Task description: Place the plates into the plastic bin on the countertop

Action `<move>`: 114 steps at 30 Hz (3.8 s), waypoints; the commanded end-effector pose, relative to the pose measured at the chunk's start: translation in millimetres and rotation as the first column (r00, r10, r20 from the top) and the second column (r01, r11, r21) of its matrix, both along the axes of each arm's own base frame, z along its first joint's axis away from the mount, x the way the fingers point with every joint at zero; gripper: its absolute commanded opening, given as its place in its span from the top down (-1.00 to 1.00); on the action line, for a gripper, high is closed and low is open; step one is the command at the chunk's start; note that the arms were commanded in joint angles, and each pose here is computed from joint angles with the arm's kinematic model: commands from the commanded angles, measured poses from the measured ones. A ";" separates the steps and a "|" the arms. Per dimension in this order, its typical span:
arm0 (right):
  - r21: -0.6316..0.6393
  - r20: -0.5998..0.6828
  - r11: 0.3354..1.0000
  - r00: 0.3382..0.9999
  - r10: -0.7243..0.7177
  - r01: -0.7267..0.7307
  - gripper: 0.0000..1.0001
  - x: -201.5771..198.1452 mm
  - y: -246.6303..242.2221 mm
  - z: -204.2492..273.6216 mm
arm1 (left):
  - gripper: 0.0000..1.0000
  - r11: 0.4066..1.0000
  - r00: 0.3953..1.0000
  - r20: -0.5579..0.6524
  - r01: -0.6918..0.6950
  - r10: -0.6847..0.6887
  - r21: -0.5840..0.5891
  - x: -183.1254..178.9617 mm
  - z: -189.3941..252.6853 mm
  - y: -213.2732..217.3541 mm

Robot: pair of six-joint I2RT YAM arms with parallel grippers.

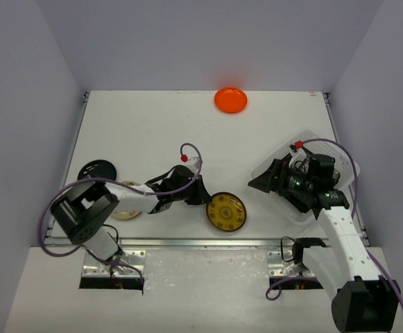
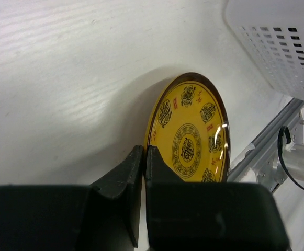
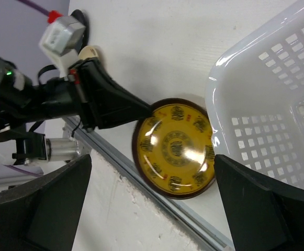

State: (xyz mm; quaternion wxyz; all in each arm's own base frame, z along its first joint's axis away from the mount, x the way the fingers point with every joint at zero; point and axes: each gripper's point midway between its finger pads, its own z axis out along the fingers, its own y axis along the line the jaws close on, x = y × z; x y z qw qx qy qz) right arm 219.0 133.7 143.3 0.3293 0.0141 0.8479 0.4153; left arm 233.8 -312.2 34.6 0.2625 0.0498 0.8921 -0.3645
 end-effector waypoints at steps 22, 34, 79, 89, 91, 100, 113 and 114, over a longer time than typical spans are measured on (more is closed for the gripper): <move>0.039 -0.009 0.970 0.970 0.241 -0.241 1.00 -28.0 54.0 -29.2 | 0.56 0.978 0.960 0.269 -0.025 0.081 -0.207 -7.3 169.2 23.1; 0.046 -0.148 0.614 0.613 -0.776 0.788 1.00 37.2 -132.3 -20.3 | -1.00 0.617 0.580 0.369 -0.787 0.726 0.023 10.5 169.3 220.6; 0.079 0.110 0.914 0.908 -0.405 0.398 -0.98 41.8 -83.8 70.8 | -1.00 0.110 0.117 -0.018 -0.860 0.993 0.499 -45.6 20.2 305.7; 0.078 0.106 0.919 0.914 -0.392 0.385 -0.98 50.1 -85.6 72.7 | -1.00 0.202 0.199 -0.085 -0.704 0.976 0.681 -49.7 -27.3 287.1; 0.082 0.091 0.922 0.919 -0.385 0.378 -0.98 51.3 -84.9 70.0 | -1.00 0.214 0.204 -0.097 -0.700 0.974 0.681 -50.6 -34.6 284.4; 0.080 0.102 0.922 0.917 -0.386 0.379 -0.98 50.8 -85.1 75.1 | -0.66 0.427 0.435 -0.148 -0.665 0.888 0.613 -4.8 -49.9 250.5; 0.070 0.116 0.921 0.914 -0.389 0.383 -0.98 46.2 -84.8 81.2 | -0.21 0.588 0.657 -0.056 -0.629 0.752 0.509 52.9 -47.1 203.0; 0.069 0.117 0.921 0.914 -0.389 0.383 -0.98 45.8 -84.7 81.4 | -0.17 0.593 0.661 -0.049 -0.635 0.749 0.495 56.5 -45.7 201.5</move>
